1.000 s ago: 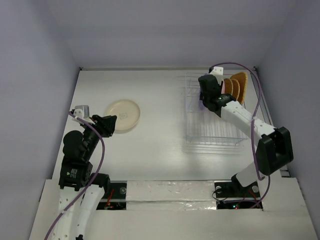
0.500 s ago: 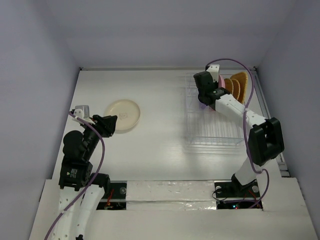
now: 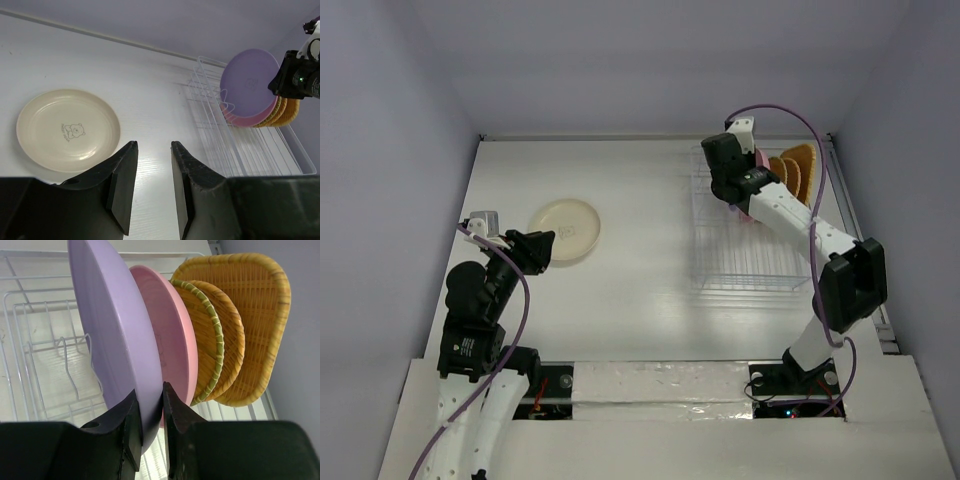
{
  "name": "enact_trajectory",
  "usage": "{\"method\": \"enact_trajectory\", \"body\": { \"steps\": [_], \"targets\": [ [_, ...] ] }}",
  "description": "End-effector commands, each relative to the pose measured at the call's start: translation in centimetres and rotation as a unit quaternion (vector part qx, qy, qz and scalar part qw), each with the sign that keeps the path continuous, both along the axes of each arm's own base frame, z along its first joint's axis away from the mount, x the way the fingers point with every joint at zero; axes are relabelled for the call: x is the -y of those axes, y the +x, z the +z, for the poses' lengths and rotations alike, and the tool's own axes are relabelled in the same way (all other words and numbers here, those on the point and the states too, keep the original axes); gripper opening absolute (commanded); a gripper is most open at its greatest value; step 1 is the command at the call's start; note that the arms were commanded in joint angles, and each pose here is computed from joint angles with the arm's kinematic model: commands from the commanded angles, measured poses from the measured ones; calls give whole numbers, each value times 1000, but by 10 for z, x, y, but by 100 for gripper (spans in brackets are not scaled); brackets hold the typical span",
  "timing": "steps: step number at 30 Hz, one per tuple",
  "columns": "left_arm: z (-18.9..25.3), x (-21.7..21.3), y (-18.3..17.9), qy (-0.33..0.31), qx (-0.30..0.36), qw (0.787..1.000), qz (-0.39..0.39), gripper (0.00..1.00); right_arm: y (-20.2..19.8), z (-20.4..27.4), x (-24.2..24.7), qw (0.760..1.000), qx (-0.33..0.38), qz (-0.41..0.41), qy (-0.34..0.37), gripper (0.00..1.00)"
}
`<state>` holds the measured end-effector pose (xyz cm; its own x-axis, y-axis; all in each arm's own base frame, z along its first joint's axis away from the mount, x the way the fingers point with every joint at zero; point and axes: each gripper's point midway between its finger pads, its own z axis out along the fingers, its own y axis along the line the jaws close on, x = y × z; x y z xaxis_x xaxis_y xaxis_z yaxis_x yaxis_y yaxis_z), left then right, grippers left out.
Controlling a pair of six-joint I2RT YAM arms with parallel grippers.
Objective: Unload the plates from the dish rack
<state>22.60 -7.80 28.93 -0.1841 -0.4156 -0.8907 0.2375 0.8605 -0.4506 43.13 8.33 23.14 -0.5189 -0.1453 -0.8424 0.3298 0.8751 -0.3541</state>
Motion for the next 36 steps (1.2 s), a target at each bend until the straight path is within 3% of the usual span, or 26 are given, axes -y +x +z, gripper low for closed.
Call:
{"method": "enact_trajectory", "body": {
  "steps": [1, 10, 16, 19, 22, 23, 32, 36],
  "targets": [
    [11, 1, 0, -2, 28, 1000, -3, 30, -5, 62, -2, 998, 66, 0, 12, 0],
    [11, 1, 0, -2, 28, 1000, -4, 31, -31, 108, -12, 994, 108, 15, 26, 0],
    [10, 0, 1, -2, 25, 1000, -2, 31, -42, 121, -80, 982, 126, 111, 88, 0],
    [11, 0, 1, -3, 27, 1000, -2, 31, -41, 110, -151, 951, 120, 223, 175, 0],
    [11, -2, 2, -3, 27, 1000, 4, 31, -48, 100, -224, 896, 99, 329, 280, 0],
    [10, -2, 2, -3, 25, 1000, 5, 31, -52, 106, -250, 866, 98, 374, 318, 0],
    [10, -2, 2, -4, 25, 1000, 5, 31, -50, 85, -357, 750, 26, 455, 480, 0],
    [9, -3, 3, -4, 22, 1000, 6, 31, -36, 45, -380, 741, -7, 432, 514, 0]
  ]
}}
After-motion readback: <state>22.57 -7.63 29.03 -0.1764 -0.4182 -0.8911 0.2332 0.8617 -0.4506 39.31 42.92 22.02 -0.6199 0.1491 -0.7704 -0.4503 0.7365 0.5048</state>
